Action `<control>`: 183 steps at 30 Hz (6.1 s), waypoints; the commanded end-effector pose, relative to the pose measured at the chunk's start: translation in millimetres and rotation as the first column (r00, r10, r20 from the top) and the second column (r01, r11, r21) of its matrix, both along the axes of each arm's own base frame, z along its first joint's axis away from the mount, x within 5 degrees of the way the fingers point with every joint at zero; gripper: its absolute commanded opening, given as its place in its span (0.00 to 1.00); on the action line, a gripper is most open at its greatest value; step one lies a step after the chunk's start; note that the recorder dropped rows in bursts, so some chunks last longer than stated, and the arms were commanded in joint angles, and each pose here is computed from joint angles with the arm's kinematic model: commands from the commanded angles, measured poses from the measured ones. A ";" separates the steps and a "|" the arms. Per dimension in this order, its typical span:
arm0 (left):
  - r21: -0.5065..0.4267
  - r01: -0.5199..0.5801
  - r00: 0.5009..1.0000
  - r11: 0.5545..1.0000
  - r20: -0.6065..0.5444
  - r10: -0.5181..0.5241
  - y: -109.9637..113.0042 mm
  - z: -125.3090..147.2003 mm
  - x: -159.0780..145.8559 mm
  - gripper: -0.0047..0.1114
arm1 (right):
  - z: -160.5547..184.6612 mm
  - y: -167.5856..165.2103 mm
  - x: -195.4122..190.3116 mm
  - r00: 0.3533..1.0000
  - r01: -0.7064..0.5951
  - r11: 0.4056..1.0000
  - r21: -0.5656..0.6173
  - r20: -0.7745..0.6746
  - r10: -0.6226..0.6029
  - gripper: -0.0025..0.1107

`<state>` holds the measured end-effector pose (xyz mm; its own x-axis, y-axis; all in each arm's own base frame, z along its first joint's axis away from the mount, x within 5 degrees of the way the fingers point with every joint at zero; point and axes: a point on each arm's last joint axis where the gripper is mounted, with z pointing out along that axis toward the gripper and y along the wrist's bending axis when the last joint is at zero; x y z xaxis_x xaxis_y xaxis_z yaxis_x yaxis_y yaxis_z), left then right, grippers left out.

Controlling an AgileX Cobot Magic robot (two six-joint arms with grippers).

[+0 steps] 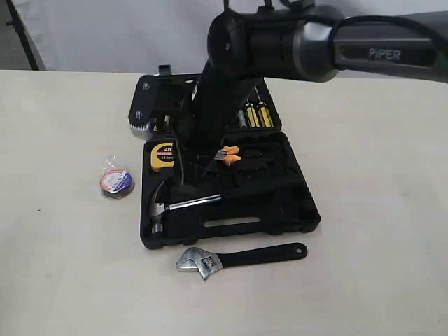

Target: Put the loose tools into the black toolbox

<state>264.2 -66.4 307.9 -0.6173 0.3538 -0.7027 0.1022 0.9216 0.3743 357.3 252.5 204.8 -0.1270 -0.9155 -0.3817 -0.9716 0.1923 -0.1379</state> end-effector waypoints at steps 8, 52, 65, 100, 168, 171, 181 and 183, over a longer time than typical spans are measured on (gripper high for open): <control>-0.027 -0.001 1.000 1.000 0.005 0.001 0.1 -0.7 -1.6 0.05 | -32.0 -6.9 4.2 0.918 0.336 0.939 -0.066 -0.200 -0.343 0.02; -0.027 -0.001 1.000 1.000 0.005 0.001 0.1 -0.7 -1.6 0.05 | 1.9 -59.0 32.2 0.759 0.607 0.793 -0.054 -0.257 -0.599 0.02; -0.027 -0.001 1.000 1.000 0.005 0.001 0.1 -0.7 -1.6 0.05 | -82.8 -77.4 25.2 0.658 0.655 0.734 -0.180 -0.341 -0.671 0.02; -0.027 -0.001 1.000 1.000 0.005 0.001 0.1 -0.7 -1.6 0.05 | -10.2 -42.9 4.7 0.757 0.581 0.811 -0.074 -0.316 -0.571 0.02; -0.027 -0.001 1.000 1.000 0.005 0.001 0.1 -0.7 -1.6 0.05 | 81.1 -5.3 -54.0 0.867 0.468 0.884 -0.001 -0.195 -0.459 0.02; -0.027 -0.001 1.000 1.000 0.005 0.001 0.1 -0.7 -1.6 0.05 | 59.2 -18.7 -71.2 0.889 0.419 0.907 -0.037 -0.190 -0.418 0.02; -0.027 -0.001 1.000 1.000 0.005 0.001 0.1 -0.7 -1.6 0.05 | -12.7 -24.3 -111.2 0.848 0.312 0.945 -0.097 -0.420 -0.323 0.02; -0.027 -0.001 1.000 1.000 0.005 0.001 0.1 -0.7 -1.6 0.05 | -22.1 -21.7 -111.8 0.834 0.314 0.943 -0.113 -0.443 -0.330 0.02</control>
